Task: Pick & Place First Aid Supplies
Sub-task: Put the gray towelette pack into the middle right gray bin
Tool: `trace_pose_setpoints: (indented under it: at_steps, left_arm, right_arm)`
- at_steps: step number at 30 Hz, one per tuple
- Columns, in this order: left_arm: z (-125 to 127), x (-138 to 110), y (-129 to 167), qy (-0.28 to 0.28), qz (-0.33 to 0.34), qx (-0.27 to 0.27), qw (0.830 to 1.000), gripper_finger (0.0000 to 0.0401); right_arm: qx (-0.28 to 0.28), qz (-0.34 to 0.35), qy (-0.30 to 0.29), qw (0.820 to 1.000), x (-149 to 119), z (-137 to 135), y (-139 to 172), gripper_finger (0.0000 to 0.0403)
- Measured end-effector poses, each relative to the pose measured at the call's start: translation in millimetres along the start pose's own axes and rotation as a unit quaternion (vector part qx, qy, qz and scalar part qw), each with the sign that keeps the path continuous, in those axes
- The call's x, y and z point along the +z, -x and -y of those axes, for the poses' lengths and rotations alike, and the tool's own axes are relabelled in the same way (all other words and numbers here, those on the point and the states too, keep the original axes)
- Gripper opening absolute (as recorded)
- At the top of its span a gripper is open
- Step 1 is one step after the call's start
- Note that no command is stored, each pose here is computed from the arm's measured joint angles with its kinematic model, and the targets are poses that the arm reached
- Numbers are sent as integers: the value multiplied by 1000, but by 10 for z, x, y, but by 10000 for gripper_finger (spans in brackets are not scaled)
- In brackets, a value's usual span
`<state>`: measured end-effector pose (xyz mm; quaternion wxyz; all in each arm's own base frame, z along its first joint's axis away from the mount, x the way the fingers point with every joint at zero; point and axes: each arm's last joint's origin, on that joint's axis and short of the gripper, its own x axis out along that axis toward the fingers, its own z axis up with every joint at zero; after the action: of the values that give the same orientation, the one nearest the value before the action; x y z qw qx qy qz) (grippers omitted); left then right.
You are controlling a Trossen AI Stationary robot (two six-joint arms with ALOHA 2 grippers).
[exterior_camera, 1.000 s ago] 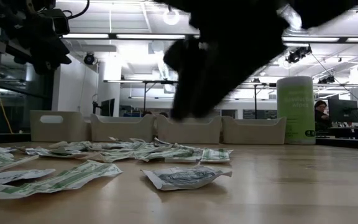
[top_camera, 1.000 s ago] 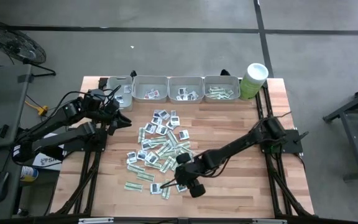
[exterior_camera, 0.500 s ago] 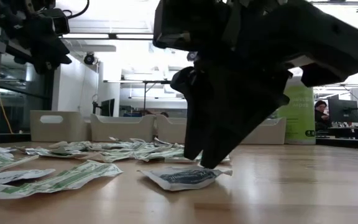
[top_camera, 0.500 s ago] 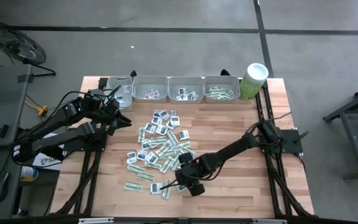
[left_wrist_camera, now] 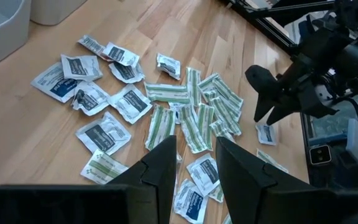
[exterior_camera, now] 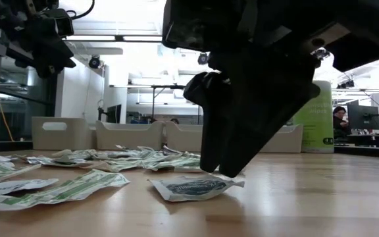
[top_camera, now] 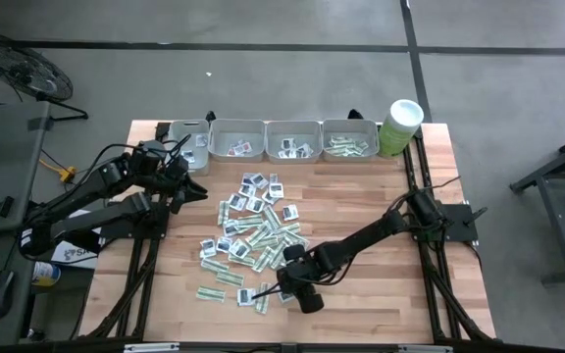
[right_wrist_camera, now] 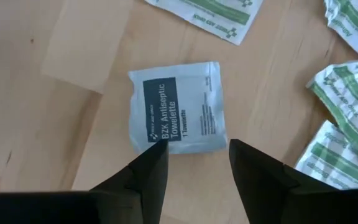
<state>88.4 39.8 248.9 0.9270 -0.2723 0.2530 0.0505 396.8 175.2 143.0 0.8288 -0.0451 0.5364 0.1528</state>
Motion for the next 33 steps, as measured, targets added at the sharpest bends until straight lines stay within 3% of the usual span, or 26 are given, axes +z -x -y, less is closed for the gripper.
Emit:
trace_pose_setpoints:
  at_steps: [10,21,33]
  left_arm:
    - [0,0,0,0,0,0,1000,112]
    - [-2,-14,1,4,-7,0,1000,112]
    - [-2,-16,0,5,-8,0,1000,112]
  right_arm:
    - [-24,27,-10,999,44,14,-18,165]
    - [-25,-6,-28,999,-45,22,-240,164]
    - [-13,-59,-74,995,-151,62,-326,94]
